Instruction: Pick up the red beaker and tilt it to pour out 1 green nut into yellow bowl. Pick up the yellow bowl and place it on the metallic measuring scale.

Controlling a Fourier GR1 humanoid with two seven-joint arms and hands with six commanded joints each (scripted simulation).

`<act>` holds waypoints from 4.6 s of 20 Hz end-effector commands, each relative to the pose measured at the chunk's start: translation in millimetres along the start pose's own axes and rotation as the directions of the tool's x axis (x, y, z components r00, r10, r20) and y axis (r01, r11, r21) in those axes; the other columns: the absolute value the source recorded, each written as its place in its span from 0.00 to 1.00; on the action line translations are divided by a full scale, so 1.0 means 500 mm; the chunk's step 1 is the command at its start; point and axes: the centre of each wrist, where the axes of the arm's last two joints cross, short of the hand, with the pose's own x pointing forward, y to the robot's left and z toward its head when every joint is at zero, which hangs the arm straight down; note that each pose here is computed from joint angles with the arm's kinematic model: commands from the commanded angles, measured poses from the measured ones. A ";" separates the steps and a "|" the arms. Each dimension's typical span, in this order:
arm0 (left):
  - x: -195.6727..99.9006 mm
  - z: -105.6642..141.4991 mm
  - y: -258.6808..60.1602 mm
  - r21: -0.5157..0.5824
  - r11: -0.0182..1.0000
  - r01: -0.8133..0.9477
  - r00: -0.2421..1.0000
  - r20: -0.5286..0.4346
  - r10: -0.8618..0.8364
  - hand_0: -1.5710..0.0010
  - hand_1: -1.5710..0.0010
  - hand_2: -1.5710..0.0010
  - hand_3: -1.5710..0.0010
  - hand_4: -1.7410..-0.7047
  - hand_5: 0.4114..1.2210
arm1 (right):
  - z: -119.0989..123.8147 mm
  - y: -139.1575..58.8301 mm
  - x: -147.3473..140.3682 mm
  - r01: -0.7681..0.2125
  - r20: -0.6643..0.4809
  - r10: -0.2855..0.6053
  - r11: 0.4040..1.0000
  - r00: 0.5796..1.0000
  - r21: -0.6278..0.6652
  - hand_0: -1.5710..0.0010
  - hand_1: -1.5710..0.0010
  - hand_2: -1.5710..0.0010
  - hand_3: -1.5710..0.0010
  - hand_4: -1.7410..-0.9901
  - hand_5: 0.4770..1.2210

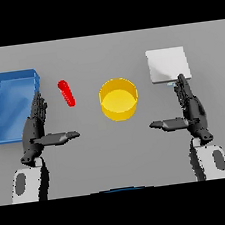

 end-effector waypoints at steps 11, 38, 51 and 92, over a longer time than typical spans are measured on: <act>0.021 0.036 0.005 -0.027 0.986 0.164 0.985 0.050 -0.163 1.00 1.00 1.00 1.00 0.62 0.25 | 0.053 0.033 0.011 -0.290 0.171 0.280 0.956 0.945 0.034 1.00 1.00 1.00 1.00 0.82 0.26; -0.056 -0.212 -0.074 -0.053 0.959 0.278 0.960 0.042 -0.276 1.00 1.00 1.00 1.00 0.47 0.31 | 0.057 0.024 0.022 -0.242 0.158 0.233 0.970 0.959 0.038 1.00 1.00 1.00 1.00 0.63 0.29; -0.076 -0.251 -0.115 -0.022 0.969 0.246 0.960 0.145 -0.240 0.26 0.25 0.25 0.37 0.14 0.82 | 0.054 0.027 0.024 -0.261 0.163 0.254 0.965 0.953 0.024 1.00 1.00 1.00 1.00 0.68 0.28; 0.227 -0.332 -0.318 0.005 -0.605 0.796 -0.466 0.643 -0.608 0.00 0.00 0.00 0.00 0.03 1.00 | 0.050 0.034 0.016 -0.308 0.175 0.296 0.950 0.939 0.049 1.00 1.00 1.00 1.00 0.89 0.29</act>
